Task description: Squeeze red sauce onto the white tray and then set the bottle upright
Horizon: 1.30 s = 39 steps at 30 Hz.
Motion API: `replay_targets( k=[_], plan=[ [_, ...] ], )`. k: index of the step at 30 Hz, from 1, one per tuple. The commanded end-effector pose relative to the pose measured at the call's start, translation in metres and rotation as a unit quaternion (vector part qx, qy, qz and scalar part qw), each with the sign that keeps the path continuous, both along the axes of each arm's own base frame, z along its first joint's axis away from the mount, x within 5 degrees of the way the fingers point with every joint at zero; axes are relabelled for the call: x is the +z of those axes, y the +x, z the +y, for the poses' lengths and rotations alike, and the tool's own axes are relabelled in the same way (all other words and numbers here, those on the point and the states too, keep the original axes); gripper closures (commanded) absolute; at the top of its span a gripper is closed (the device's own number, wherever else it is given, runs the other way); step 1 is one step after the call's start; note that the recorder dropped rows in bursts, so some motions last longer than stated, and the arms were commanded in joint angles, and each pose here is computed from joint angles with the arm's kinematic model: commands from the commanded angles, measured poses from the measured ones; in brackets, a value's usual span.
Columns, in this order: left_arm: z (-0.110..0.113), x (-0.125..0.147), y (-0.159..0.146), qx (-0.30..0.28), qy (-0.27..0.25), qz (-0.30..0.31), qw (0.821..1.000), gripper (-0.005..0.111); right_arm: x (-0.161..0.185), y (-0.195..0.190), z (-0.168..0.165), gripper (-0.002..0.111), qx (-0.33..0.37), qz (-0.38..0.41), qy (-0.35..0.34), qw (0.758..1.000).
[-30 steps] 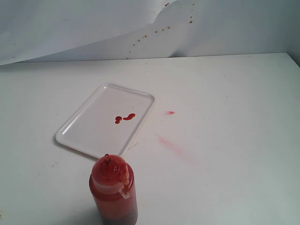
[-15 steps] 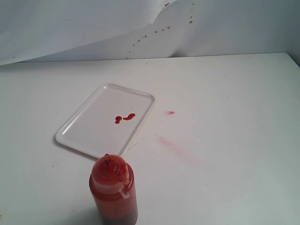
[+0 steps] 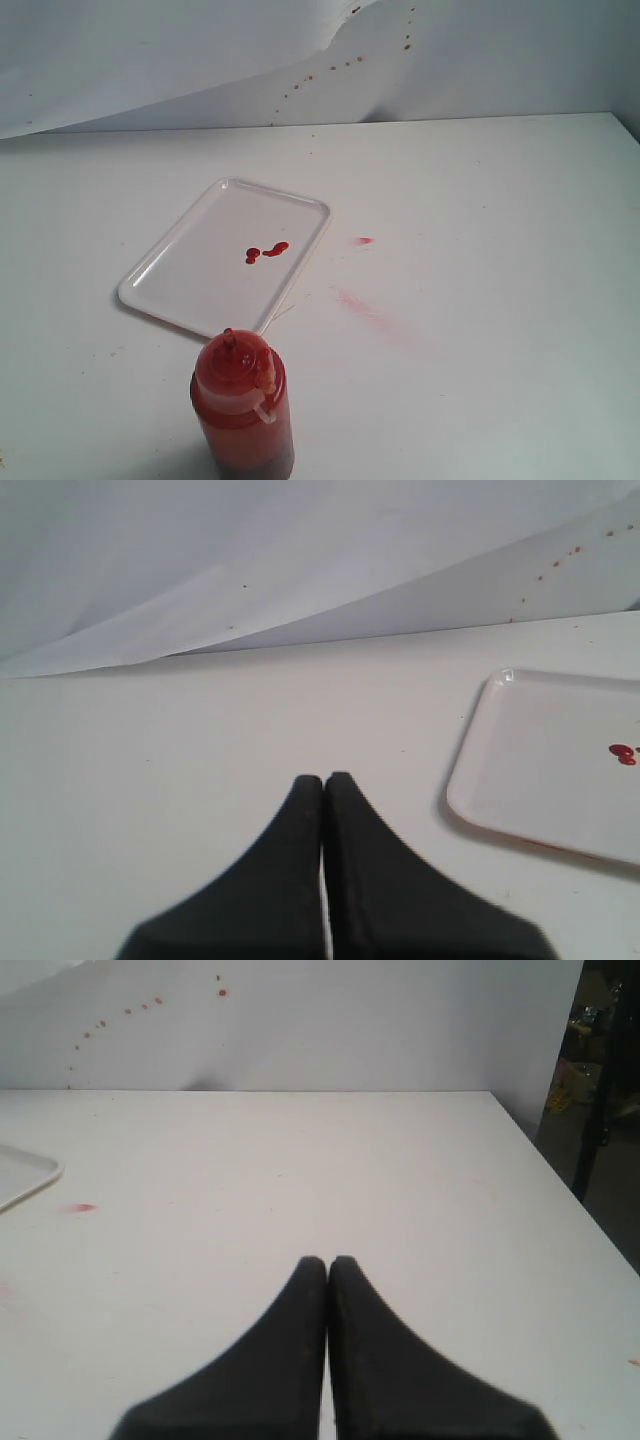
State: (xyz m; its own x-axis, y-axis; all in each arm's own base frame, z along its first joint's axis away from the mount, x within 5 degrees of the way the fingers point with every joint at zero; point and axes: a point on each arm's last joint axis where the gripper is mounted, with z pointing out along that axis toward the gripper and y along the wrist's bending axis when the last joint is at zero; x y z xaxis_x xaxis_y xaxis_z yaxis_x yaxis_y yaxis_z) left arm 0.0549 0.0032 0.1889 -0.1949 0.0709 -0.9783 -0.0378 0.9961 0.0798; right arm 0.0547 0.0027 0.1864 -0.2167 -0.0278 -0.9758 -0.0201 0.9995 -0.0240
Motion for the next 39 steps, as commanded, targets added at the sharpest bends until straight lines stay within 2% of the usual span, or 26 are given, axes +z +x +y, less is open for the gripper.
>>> replay_targets(
  k=[1,6,17,39],
  plan=[
    [-0.0008,-0.001,-0.0002,-0.004,-0.008,0.0,1.0,0.107,-0.0006,-0.0003,-0.0006,0.108,-0.004,-0.002,-0.003,1.0],
    [-0.0019,-0.001,-0.0001,-0.006,-0.031,-0.001,1.0,0.107,-0.0006,-0.0003,-0.0006,0.108,-0.004,-0.002,-0.003,1.0],
    [-0.0061,0.0002,0.0001,-0.043,-0.033,-0.007,0.998,0.107,-0.0006,-0.0003,-0.0006,0.108,-0.004,-0.002,-0.003,1.0],
    [-0.0061,0.0002,0.0001,-0.043,-0.033,-0.007,0.998,0.107,-0.0006,-0.0003,-0.0006,0.108,-0.004,-0.002,-0.002,1.0]
  ],
)
